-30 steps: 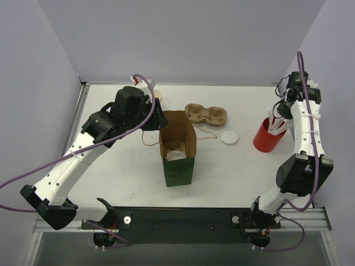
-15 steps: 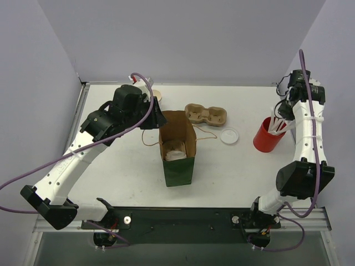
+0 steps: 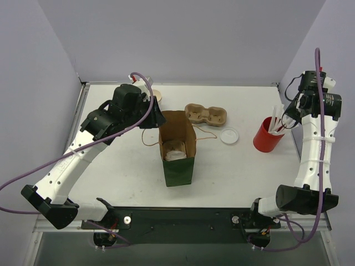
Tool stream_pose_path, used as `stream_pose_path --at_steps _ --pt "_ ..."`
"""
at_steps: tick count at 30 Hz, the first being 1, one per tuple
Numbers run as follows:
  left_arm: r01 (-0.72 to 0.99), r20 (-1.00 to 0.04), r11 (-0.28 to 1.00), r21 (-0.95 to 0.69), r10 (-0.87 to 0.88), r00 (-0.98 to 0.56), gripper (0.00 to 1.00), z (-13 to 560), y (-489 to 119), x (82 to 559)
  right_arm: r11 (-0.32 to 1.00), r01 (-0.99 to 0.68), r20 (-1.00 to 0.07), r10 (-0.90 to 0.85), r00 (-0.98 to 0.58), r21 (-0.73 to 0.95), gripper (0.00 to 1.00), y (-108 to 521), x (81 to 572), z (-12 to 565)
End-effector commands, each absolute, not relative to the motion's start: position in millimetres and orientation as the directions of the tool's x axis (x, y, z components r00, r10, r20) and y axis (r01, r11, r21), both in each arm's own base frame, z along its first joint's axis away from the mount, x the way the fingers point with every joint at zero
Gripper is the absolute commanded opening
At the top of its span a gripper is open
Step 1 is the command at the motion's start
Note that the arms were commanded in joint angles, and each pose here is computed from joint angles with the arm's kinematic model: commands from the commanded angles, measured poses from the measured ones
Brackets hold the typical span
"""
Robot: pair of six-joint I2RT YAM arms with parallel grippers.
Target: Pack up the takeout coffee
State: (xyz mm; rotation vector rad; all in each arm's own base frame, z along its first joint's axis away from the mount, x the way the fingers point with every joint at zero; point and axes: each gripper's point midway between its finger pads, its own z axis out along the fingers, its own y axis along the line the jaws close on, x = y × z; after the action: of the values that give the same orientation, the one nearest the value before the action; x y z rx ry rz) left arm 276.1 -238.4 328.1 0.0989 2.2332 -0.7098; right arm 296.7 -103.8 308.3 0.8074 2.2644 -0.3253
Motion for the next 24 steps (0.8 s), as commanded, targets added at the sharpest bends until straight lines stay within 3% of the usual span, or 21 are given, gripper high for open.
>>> stream_pose_path --at_steps 1,16,21,24 --pt "0.323 -0.739 0.821 -0.472 -0.169 -0.652 0.44 349 -242 283 0.773 0.634 -0.714 0.454 -0.533 0.018 0.0 -102 290 328" --pt "0.308 -0.736 0.822 -0.479 -0.185 -0.651 0.44 348 -241 285 0.776 0.592 -0.783 0.501 -0.368 0.217 0.0 -79 276 403" --pt "0.278 -0.732 0.829 -0.485 -0.211 -0.647 0.44 350 -233 290 0.81 0.445 -0.785 0.538 -0.307 0.381 0.0 -46 281 430" --pt "0.268 -0.739 0.834 -0.483 -0.224 -0.636 0.44 354 -228 291 0.831 0.29 -0.752 0.555 -0.356 0.476 0.0 -3 291 435"
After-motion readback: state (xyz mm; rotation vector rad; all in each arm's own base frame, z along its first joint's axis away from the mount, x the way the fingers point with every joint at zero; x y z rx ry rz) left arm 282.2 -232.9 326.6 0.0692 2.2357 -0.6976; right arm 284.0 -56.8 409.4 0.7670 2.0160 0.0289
